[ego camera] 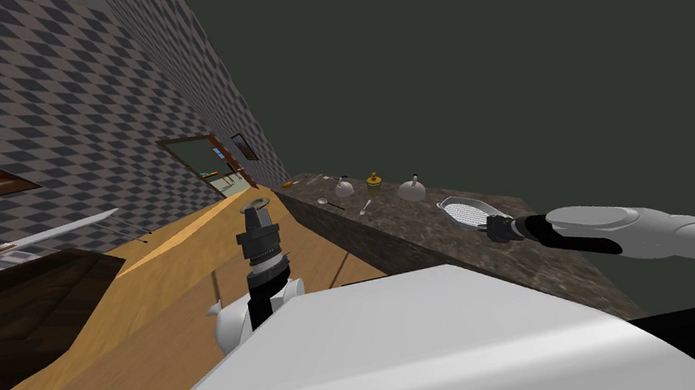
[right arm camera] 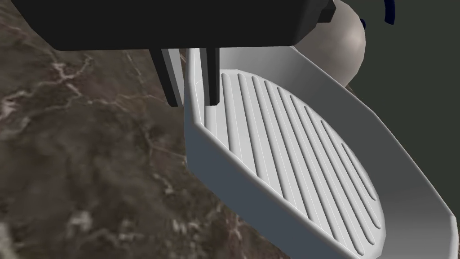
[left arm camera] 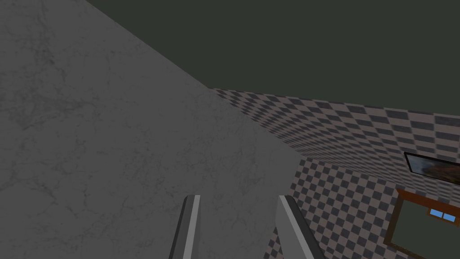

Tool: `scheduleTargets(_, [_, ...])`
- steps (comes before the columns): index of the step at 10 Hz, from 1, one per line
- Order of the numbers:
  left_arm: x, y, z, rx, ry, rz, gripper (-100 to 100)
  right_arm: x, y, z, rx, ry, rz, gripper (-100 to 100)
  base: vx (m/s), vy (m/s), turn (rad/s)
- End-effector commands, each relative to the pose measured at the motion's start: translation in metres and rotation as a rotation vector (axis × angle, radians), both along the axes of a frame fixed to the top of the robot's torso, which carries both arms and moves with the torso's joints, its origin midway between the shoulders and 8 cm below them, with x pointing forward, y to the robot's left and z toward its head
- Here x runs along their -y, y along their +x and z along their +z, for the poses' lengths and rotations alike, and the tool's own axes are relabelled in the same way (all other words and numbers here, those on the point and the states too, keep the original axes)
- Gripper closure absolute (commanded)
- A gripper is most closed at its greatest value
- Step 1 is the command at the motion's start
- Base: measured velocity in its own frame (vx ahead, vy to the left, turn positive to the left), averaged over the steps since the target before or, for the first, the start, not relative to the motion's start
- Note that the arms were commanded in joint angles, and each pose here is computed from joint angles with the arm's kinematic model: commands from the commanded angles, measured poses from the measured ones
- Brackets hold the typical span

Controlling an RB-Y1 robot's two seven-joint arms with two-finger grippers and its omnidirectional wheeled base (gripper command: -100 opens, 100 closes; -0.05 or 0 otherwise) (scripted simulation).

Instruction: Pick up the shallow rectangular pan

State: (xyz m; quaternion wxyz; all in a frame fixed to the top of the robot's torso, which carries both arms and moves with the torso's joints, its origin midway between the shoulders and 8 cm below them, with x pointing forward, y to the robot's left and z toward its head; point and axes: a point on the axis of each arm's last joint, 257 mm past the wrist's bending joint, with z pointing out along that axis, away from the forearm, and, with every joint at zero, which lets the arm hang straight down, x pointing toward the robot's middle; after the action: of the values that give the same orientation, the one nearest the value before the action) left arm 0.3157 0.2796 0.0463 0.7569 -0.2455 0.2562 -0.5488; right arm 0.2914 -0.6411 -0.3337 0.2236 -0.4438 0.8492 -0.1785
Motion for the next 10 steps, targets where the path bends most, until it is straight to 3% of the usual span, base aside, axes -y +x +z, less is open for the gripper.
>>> scheduleTargets(1, [0.000, 0.000, 0.000, 0.000, 0.000, 0.000, 0, 0.000, 0.000, 0.000, 0.000, 0.000, 0.000, 100, 0.000, 0.000, 0.000])
scheduleTargets(2, [0.000, 0.000, 0.000, 0.000, 0.000, 0.000, 0, 0.000, 0.000, 0.000, -0.001, 0.001, 0.000, 100, 0.000, 0.000, 0.000])
scheduleTargets(3, [0.000, 0.000, 0.000, 0.000, 0.000, 0.000, 0, 0.000, -0.001, -0.001, -0.002, 0.001, 0.000, 0, 0.000, 0.000, 0.000])
scheduleTargets(4, [0.000, 0.000, 0.000, 0.000, 0.000, 0.000, 0, 0.009, -0.001, 0.004, 0.000, -0.004, 0.000, 100, 0.001, 0.031, 0.006])
scheduleTargets(10, [0.000, 0.000, 0.000, 0.000, 0.000, 0.000, 0, 0.040, -0.012, 0.015, -0.001, -0.004, -0.003, 100, 0.002, 0.058, 0.004])
